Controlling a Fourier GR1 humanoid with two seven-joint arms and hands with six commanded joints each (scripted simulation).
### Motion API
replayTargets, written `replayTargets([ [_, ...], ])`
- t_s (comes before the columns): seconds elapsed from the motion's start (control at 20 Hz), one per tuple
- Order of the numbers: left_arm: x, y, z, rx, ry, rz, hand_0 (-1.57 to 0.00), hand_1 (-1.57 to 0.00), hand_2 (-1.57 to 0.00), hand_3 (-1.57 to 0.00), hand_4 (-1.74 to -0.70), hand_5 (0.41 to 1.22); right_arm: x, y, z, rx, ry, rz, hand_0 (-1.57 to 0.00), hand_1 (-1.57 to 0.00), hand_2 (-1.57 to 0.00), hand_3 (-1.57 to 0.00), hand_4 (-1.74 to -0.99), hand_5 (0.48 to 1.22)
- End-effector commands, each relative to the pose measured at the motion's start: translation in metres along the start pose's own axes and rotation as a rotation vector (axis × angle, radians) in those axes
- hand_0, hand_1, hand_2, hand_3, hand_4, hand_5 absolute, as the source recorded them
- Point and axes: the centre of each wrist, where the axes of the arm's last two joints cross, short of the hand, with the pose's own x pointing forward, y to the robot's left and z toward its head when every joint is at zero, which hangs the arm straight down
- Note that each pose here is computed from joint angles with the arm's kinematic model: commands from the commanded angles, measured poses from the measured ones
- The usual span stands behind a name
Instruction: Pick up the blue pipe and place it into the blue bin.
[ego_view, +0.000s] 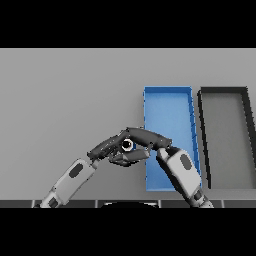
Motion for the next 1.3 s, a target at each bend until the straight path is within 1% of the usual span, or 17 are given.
replayTargets([
  [0.0,0.002,-0.002,-0.004,-0.005,0.015,0.004,-0.01,-0.01,-0.01,-0.01,-0.90,0.555,0.004,-0.001,-0.002,-0.007,0.009,-0.026,-1.57,-1.57,-1.57,-1.57,-1.490,1.221],
  [0.05,0.005,-0.003,-0.001,-0.004,0.006,0.005,-0.01,-0.01,-0.01,-0.01,-0.90,0.548,0.008,-0.002,-0.002,-0.009,-0.001,-0.064,-1.57,-1.57,-1.57,-1.57,-1.491,1.221],
  [0.2,0.000,-0.003,0.001,-0.009,0.049,0.008,0.00,0.00,0.00,0.00,-0.91,0.524,0.029,-0.015,-0.002,-0.014,-0.002,-0.121,-1.57,-1.57,-1.57,-1.57,-1.613,1.221],
  [0.3,0.001,-0.005,0.000,-0.017,0.046,0.015,0.00,0.00,0.00,0.00,-0.92,0.507,0.047,-0.023,-0.001,-0.029,-0.016,-0.179,-1.57,-1.57,-1.57,-1.57,-1.659,1.221],
  [0.35,0.001,-0.005,0.000,-0.019,0.046,0.017,0.00,0.00,0.00,0.00,-0.92,0.504,0.057,-0.030,0.001,-0.051,-0.020,-0.203,-1.57,-1.57,-1.57,-1.57,-1.675,1.194],
  [0.4,0.003,-0.004,-0.001,-0.018,0.046,0.017,0.00,0.00,0.00,0.00,-0.92,0.503,0.071,-0.039,-0.001,-0.076,-0.048,-0.223,-1.57,-1.57,-1.57,-1.57,-1.689,1.171],
  [0.5,0.004,-0.008,-0.001,-0.023,0.048,0.015,0.00,0.00,0.00,0.00,-0.92,0.503,0.104,-0.058,-0.001,-0.091,-0.148,-0.234,-1.57,-1.57,-1.57,-1.57,-1.707,1.141],
  [0.55,0.004,-0.005,0.000,-0.021,0.046,0.014,0.00,0.00,0.00,0.00,-0.92,0.503,0.118,-0.068,-0.002,-0.112,-0.164,-0.189,-1.57,-1.57,-1.57,-1.57,-1.714,1.134],
  [0.65,0.002,-0.009,0.006,-0.027,0.026,0.011,0.00,0.00,0.00,0.00,-0.91,0.502,0.140,-0.083,-0.002,-0.186,-0.204,-0.157,-1.57,-1.57,-1.57,-1.57,-1.724,1.117],
  [0.75,0.001,-0.006,0.010,-0.021,0.020,0.007,0.00,0.00,0.00,0.00,-0.90,0.495,0.148,-0.108,0.005,-0.308,-0.191,-0.138,-1.57,-1.57,-1.57,-1.57,-1.730,1.110],
  [0.8,0.004,-0.007,0.007,-0.028,0.030,0.018,0.00,0.00,0.00,0.00,-0.91,0.492,0.152,-0.115,0.007,-0.348,-0.183,-0.112,-1.57,-1.57,-1.57,-1.57,-1.732,1.117],
  [0.9,0.004,-0.003,0.008,-0.027,0.024,0.016,0.00,0.00,0.00,0.00,-0.91,0.491,0.146,-0.137,0.013,-0.464,-0.126,-0.120,-1.57,-1.57,-1.57,-1.57,-1.735,1.131],
  [0.95,0.006,-0.004,0.008,-0.026,0.013,0.025,0.00,0.00,0.00,0.00,-0.91,0.490,0.138,-0.147,0.021,-0.519,-0.088,-0.103,-1.57,-1.57,-1.57,-1.57,-1.736,1.135],
  [1.0,0.002,-0.003,0.007,-0.023,0.033,0.027,0.00,0.00,0.00,0.00,-0.91,0.487,0.128,-0.156,0.030,-0.564,-0.043,-0.103,-1.57,-1.57,-1.57,-1.57,-1.737,1.135],
  [1.1,0.003,-0.003,0.008,-0.018,0.033,0.034,0.00,0.00,0.00,0.00,-0.91,0.489,0.106,-0.161,0.045,-0.643,0.038,-0.156,-1.57,-1.57,-1.57,-1.57,-1.739,1.124],
  [1.2,0.003,0.001,0.007,-0.011,0.041,0.023,0.00,0.00,0.00,0.00,-0.90,0.489,0.073,-0.166,0.063,-0.719,0.124,-0.201,-1.57,-1.57,-1.57,-1.57,-1.740,1.117],
  [1.25,0.003,-0.001,0.005,-0.012,0.042,0.016,0.00,0.00,0.00,0.00,-0.89,0.487,0.058,-0.163,0.071,-0.739,0.163,-0.223,-1.57,-1.57,-1.57,-1.57,-1.740,1.121],
])
